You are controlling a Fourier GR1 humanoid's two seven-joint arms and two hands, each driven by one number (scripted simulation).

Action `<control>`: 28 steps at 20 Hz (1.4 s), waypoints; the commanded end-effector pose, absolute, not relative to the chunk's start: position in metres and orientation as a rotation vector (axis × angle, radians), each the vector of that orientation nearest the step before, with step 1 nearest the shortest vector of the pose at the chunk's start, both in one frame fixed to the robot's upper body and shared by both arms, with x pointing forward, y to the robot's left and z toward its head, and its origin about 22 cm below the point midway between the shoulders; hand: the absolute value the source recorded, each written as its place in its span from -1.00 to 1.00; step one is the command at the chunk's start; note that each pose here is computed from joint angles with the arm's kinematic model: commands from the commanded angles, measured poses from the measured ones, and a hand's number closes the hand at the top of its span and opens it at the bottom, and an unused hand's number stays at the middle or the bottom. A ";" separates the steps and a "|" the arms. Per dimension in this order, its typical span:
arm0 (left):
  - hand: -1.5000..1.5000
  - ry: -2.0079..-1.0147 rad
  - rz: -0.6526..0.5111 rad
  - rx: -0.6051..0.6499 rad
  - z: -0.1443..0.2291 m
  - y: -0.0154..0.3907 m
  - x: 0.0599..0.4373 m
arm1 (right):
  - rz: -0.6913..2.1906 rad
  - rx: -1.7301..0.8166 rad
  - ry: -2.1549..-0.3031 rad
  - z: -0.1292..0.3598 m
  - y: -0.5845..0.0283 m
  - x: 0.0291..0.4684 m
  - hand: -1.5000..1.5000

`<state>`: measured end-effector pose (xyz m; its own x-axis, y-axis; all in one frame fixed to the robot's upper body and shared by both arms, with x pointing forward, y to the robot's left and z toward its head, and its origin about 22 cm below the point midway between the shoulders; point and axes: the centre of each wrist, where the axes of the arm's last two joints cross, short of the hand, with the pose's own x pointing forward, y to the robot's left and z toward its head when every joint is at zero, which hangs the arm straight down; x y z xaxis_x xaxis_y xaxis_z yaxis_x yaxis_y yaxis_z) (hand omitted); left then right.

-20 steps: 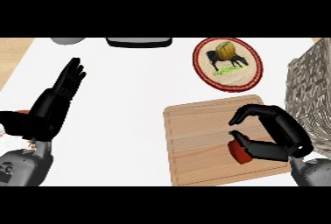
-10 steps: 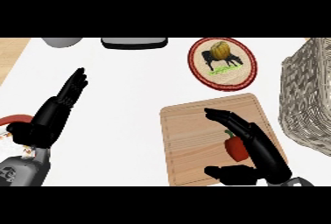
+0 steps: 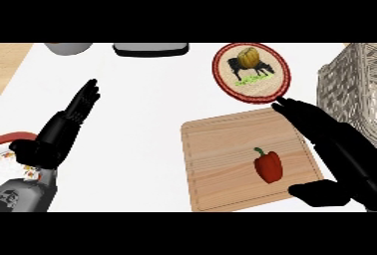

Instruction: Pick the bell pepper from the cutting board and place it in the basket

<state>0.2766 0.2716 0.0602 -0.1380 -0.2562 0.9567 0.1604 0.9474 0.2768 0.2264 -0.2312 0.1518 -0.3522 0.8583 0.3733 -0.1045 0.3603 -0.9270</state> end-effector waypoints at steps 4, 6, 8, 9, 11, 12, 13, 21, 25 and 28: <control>0.00 -1.682 -0.372 0.052 0.061 0.268 0.278 | 1.432 -0.659 -1.277 0.217 -0.230 0.207 -1.00; 0.00 -1.682 -0.366 0.051 0.073 0.276 0.284 | 1.475 -0.624 -1.227 0.233 -0.234 0.193 -1.00; 0.00 -1.696 -0.374 0.049 0.048 0.262 0.278 | 1.456 -0.595 -1.208 0.250 -0.243 0.193 -1.00; 0.00 -1.675 -0.365 0.066 0.049 0.262 0.280 | 1.428 -0.597 -1.211 0.253 -0.242 0.189 -1.00; 0.00 -1.686 -0.362 0.058 0.056 0.266 0.265 | 1.410 -0.613 -1.193 0.266 -0.253 0.185 -1.00; 0.00 -1.675 -0.368 0.043 0.070 0.255 0.281 | 1.384 -0.588 -1.206 0.261 -0.251 0.192 -1.00; 0.00 -1.701 -0.369 0.066 0.058 0.294 0.283 | 1.379 -0.610 -1.219 0.259 -0.255 0.187 -1.00; 0.00 -1.686 -0.402 0.051 0.039 0.264 0.265 | 1.271 -0.585 -1.262 0.232 -0.290 0.200 -1.00; 0.00 -1.694 -0.376 0.038 0.064 0.264 0.284 | 1.252 -0.558 -1.300 0.198 -0.272 0.201 -1.00; 0.00 -1.698 -0.388 0.046 0.056 0.261 0.270 | 1.228 -0.550 -1.323 0.186 -0.270 0.181 -1.00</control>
<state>0.2757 0.2649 0.0585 -0.1625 -0.2492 0.9547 0.1865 0.9424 0.2778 0.1942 -0.2722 0.2021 -0.2031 0.8992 0.3875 -0.3629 0.2984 -0.8827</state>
